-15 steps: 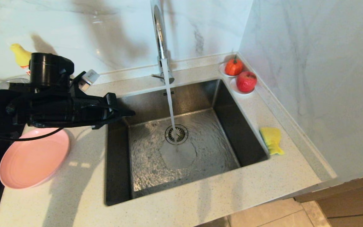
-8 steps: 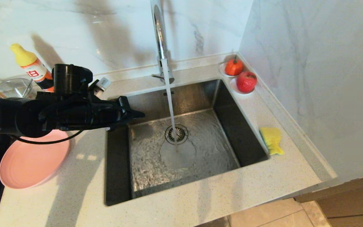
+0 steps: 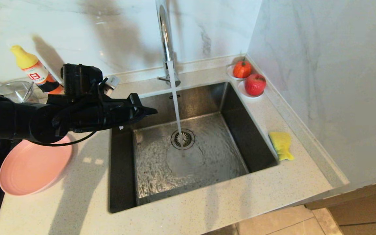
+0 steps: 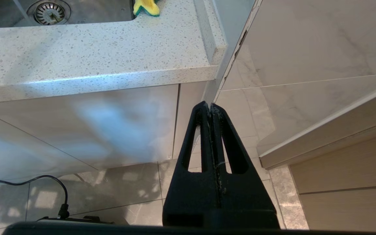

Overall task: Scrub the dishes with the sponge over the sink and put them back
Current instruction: Turn off the faucet

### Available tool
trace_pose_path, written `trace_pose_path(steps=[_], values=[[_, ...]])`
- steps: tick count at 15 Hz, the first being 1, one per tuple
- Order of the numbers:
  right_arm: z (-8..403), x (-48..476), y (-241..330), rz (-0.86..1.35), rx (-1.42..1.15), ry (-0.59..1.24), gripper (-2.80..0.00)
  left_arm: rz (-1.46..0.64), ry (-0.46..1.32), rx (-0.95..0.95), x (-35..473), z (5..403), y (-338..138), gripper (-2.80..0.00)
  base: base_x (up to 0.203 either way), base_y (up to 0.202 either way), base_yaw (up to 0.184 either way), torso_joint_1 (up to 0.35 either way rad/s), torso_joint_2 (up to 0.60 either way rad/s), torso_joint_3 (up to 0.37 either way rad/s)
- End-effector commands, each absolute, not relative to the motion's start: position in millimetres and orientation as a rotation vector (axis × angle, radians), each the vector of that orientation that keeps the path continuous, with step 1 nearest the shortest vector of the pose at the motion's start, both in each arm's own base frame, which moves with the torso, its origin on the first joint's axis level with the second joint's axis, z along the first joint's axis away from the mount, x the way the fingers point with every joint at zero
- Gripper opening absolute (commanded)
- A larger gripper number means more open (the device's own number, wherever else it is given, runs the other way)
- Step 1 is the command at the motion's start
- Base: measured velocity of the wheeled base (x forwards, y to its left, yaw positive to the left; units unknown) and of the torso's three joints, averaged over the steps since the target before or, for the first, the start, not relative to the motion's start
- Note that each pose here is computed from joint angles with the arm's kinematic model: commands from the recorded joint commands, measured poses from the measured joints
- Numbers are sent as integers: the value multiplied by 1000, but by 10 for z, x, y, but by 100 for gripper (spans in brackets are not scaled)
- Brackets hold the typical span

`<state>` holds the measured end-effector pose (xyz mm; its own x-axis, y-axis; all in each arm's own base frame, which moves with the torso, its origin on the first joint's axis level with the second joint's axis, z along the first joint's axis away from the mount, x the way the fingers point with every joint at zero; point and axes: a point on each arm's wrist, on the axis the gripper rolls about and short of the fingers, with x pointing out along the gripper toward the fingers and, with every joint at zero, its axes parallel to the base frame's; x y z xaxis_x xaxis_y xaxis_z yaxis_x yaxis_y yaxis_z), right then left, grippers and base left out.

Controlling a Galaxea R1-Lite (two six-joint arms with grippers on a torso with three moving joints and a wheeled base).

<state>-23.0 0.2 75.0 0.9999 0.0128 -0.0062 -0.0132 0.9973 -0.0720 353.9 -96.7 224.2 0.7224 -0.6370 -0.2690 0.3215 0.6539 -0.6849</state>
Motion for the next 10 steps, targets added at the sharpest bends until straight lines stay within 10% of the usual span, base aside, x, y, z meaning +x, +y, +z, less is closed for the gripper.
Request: trace_pose_path(steps=[1, 10], values=[[749, -230, 2, 14, -73, 6, -280, -573, 526, -660, 3614, 2220, -989, -280, 0, 0, 0, 0, 0, 0], [749, -230, 2, 14, -72, 6, -280, -532, 420, -713, 3881, 2315, -1042, -280, 0, 0, 0, 0, 0, 0]])
